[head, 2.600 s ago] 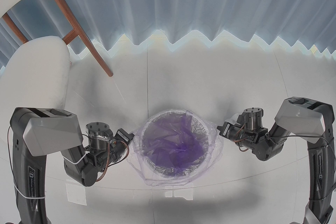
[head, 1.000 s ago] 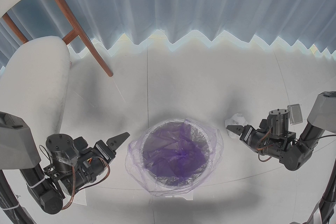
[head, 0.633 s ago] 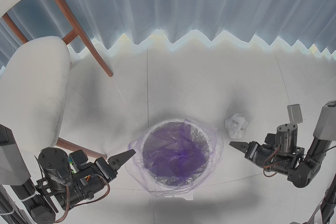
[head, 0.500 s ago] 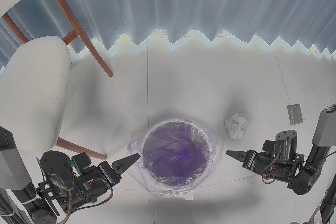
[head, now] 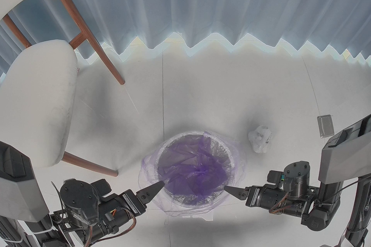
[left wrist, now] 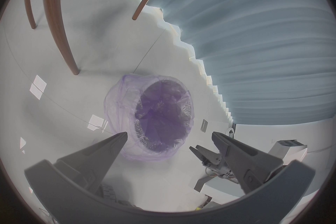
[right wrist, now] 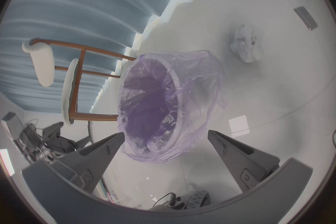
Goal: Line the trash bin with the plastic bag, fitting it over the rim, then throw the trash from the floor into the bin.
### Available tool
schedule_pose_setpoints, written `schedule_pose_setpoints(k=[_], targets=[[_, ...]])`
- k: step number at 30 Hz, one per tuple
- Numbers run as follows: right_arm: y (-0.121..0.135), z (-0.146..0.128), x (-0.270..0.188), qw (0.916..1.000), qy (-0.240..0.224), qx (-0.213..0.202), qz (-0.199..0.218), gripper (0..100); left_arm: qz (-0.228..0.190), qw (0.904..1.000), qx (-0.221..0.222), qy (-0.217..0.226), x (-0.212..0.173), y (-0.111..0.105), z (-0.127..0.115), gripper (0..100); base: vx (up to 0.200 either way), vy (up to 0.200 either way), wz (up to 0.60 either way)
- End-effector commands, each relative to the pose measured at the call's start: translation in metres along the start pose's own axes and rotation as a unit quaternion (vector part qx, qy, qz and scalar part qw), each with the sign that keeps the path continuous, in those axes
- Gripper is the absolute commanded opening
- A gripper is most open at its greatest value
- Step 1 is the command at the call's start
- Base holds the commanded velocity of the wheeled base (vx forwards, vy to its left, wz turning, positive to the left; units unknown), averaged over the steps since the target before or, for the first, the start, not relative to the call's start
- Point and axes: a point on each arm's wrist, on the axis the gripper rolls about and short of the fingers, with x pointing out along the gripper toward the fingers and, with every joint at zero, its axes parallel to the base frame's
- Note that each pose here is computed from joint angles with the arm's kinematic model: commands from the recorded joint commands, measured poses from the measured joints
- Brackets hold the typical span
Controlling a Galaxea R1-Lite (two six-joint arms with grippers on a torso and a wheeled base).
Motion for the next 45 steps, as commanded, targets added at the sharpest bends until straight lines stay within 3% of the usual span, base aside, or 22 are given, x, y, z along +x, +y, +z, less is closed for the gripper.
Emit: schedule_pose_setpoints(k=[1, 9, 19, 20, 29, 45], targets=[[-0.010, -0.009, 0.022, 0.9996, 0.012, -0.022, -0.010, 100, -0.005, 0.9999, -0.001, -0.011, -0.008, -0.003, 0.002, 100, 0.000, 0.000, 0.00], [-0.020, 0.007, 0.048, 0.9987, -0.028, -0.038, -0.022, 100, -0.001, 0.9995, -0.003, -0.031, -0.010, -0.005, 0.004, 100, 0.000, 0.000, 0.00], [-0.024, 0.037, 0.072, 0.9970, -0.045, -0.048, -0.041, 100, 0.002, 0.9994, -0.002, -0.034, -0.010, -0.006, 0.001, 100, 0.000, 0.000, 0.00], [-0.024, 0.039, 0.074, 0.9968, -0.049, -0.049, -0.039, 0, 0.003, 0.9994, -0.002, -0.035, -0.010, -0.006, 0.001, 100, 0.000, 0.000, 0.00], [-0.017, 0.045, 0.079, 0.9958, -0.062, -0.063, -0.026, 0, 0.007, 0.9994, -0.002, -0.033, -0.009, -0.005, 0.000, 100, 0.000, 0.000, 0.00], [0.009, 0.117, 0.097, 0.9879, -0.140, -0.065, -0.018, 0, 0.006, 0.9994, 0.000, -0.034, -0.009, -0.005, 0.000, 100, 0.000, 0.000, 0.00]])
